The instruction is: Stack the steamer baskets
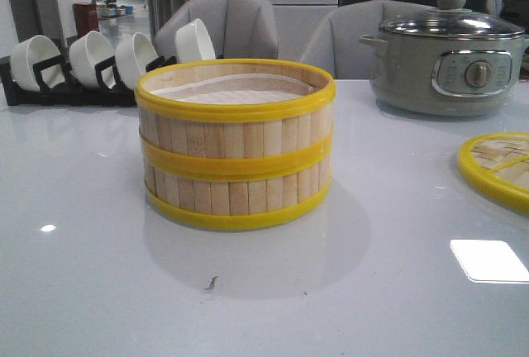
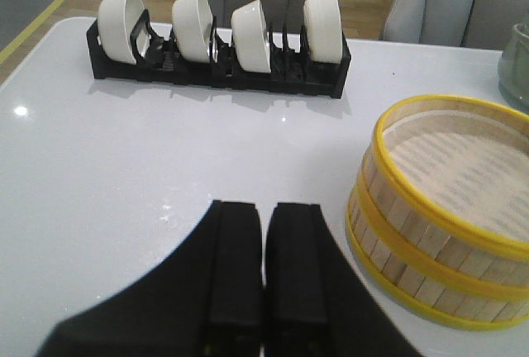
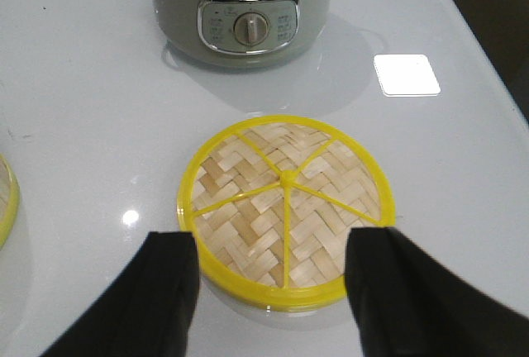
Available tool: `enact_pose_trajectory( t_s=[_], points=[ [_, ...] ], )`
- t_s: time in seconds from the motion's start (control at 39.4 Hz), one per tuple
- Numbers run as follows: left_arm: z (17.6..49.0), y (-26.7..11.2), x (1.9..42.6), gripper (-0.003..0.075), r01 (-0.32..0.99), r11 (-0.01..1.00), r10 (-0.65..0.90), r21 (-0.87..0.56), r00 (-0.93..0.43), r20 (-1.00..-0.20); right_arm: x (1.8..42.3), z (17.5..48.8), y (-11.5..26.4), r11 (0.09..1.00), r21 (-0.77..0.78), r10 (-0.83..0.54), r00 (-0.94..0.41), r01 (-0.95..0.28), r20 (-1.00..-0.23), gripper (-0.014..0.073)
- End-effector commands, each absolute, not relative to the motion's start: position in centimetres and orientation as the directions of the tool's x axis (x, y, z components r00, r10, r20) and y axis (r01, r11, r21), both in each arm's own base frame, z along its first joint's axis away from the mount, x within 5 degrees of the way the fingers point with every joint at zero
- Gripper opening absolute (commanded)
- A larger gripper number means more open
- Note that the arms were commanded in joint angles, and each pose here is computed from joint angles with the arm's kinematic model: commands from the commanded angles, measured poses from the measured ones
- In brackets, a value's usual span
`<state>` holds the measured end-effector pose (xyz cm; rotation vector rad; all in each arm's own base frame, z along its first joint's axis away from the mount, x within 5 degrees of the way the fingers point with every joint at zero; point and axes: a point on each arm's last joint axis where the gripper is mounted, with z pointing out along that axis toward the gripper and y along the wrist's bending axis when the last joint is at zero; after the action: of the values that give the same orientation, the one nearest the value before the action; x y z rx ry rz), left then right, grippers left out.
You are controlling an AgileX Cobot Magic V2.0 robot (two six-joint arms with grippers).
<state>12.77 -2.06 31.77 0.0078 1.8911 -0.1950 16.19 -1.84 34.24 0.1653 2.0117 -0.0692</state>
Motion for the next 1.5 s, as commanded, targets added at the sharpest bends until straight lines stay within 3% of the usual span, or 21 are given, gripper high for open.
enact_pose_trajectory(
  t_s=[0.0,0.23,0.66,0.94,1.17,1.32,1.47],
  points=[
    [31.9,-2.1,12.3,0.0086,0.133,0.98,-0.12,-0.149,-0.205,-0.971,16.4,36.3,-1.8,0.99,0.027,0.069,-0.311,0.138,-0.948,0.0498],
    [28.7,-2.1,12.1,0.0086,0.126,0.982,-0.103,-0.142,-0.271,-0.957,16.4,36.2,-1.8,0.99,0.027,0.07,-0.316,0.138,-0.946,0.0498],
    [28.3,-2.0,12.1,0.0086,0.125,0.985,-0.079,-0.119,-0.283,-0.956,16.3,36.0,-1.8,0.99,0.026,0.072,-0.334,0.141,-0.94,0.0492],
    [28.3,-2.0,12.0,0.0086,0.125,0.985,-0.079,-0.119,-0.285,-0.955,16.2,35.8,-1.8,0.989,0.026,0.077,-0.359,0.144,-0.93,0.0278],
    [28.3,-2.0,12.1,0.0086,0.127,0.985,-0.08,-0.119,-0.279,-0.957,16.1,35.5,-1.8,0.989,0.025,0.081,-0.385,0.147,-0.92,0.0183],
    [28.3,-2.0,12.1,0.0086,0.127,0.985,-0.08,-0.119,-0.279,-0.957,16.1,35.4,-1.9,0.988,0.024,0.083,-0.402,0.149,-0.912,0.0042],
    [28.3,-2.0,12.1,0.0086,0.127,0.985,-0.08,-0.119,-0.279,-0.957,16.1,35.4,-1.9,0.988,0.024,0.083,-0.403,0.15,-0.911,0.0057]
  ],
)
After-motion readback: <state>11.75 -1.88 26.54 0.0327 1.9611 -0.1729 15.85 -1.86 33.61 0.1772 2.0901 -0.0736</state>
